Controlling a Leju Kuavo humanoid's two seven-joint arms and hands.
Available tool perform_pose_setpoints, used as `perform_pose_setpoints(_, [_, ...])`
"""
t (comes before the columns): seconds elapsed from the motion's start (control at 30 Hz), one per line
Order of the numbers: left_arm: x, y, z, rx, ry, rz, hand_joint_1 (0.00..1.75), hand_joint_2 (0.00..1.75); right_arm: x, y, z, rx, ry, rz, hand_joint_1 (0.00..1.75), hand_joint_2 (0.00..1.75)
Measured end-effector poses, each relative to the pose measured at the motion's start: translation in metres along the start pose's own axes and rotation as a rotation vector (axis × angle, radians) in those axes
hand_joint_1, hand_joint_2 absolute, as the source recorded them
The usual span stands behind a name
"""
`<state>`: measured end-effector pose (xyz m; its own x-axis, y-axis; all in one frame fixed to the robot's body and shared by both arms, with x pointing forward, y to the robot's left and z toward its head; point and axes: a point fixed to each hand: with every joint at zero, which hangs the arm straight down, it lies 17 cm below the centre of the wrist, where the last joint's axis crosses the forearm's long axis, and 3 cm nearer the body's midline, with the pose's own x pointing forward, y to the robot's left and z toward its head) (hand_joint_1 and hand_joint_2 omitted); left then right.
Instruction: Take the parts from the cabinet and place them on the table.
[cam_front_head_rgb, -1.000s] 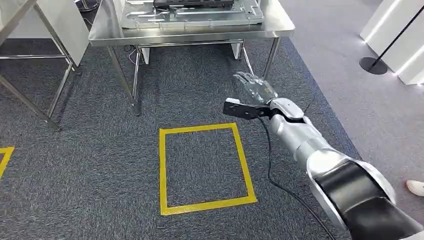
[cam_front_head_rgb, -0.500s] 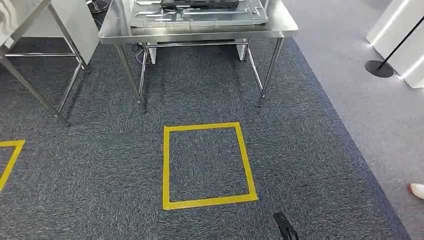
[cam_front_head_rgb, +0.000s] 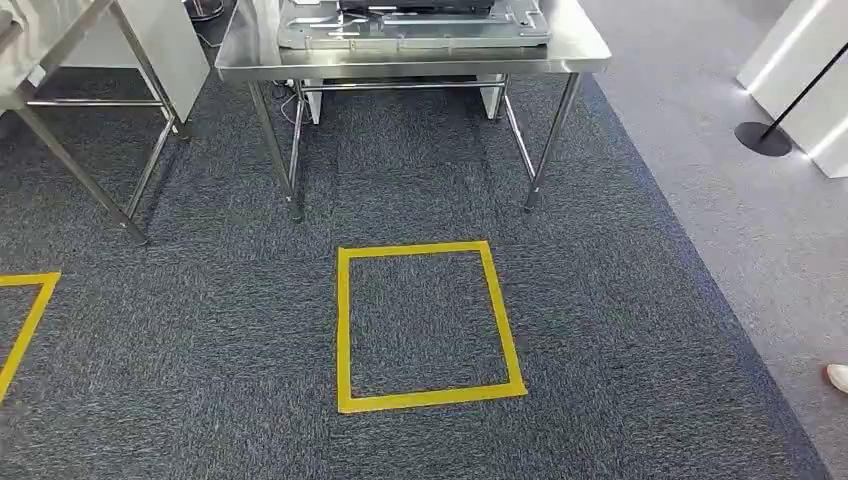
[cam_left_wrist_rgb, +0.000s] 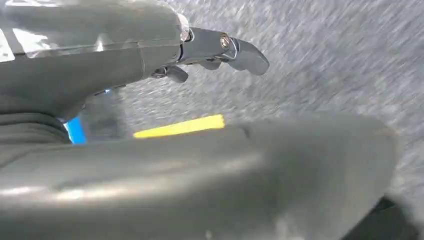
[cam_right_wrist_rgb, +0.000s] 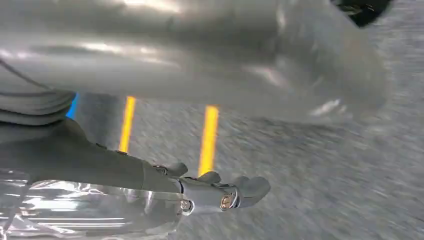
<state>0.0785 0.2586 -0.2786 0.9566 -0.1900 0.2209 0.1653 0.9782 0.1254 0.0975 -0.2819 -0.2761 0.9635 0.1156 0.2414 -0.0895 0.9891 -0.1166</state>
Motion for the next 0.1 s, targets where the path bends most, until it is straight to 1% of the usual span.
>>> perform_pose_setpoints(0.1, [0.02,0.011,-0.002,0.019,-0.042,0.025,0.0,0.0,-0.025,0.01,0.004,0.018,0.038,-0.012,0.0,0.0])
